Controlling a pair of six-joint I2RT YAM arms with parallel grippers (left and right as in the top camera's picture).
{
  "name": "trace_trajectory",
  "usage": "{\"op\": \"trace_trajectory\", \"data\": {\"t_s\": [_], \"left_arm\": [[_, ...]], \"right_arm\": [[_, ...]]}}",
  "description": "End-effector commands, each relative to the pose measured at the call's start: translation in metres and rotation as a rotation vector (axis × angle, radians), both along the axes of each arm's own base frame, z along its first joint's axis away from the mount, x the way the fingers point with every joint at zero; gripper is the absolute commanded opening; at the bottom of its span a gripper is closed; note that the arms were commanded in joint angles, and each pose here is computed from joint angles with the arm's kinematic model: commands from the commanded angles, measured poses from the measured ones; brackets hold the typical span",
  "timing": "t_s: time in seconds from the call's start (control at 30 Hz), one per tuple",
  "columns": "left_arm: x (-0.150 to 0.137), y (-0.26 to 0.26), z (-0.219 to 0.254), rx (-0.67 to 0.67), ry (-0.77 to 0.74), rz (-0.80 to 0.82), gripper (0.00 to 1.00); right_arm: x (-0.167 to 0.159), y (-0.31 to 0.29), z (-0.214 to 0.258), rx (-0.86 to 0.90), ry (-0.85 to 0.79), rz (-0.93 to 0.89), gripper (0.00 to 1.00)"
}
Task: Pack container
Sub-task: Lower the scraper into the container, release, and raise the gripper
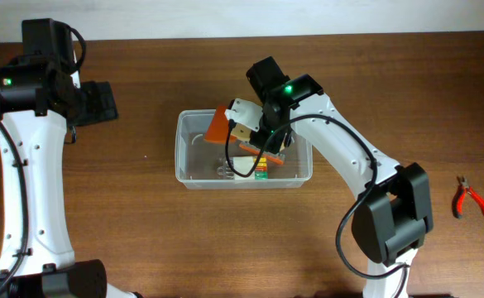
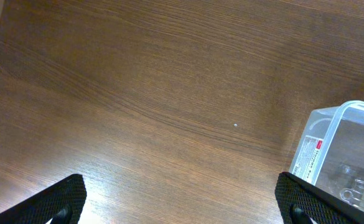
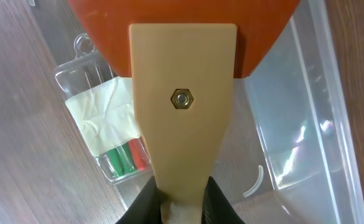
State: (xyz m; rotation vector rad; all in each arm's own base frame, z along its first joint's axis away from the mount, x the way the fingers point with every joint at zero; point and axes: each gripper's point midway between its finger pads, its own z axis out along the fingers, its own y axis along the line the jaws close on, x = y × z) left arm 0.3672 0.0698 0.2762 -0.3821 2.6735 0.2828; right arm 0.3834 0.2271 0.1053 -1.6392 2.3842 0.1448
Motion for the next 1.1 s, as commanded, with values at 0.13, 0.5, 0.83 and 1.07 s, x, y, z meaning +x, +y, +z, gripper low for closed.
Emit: {"op": "trace_trajectory", "data": {"t_s": [0.13, 0.5, 0.83, 1.07], "left_arm": [[-0.001, 0.002, 0.010, 0.014, -0.026, 0.000, 0.99], [-0.001, 0.002, 0.010, 0.014, -0.026, 0.000, 0.99], [-0.001, 0.002, 0.010, 0.014, -0.026, 0.000, 0.99], [-0.001, 0.002, 0.010, 0.014, -0.027, 0.000, 0.99]], "right_arm": [[-0.007, 0.003, -0.030, -0.012, 0.078, 0.007, 0.10], [-0.023, -0.006, -0.067, -0.041, 0.130, 0.006, 0.10], [-0.024, -0.006, -0.070, -0.042, 0.131, 0.007, 0.30], [-0.020, -0.004, -0.065, -0.034, 0.117, 0.004, 0.48]]}}
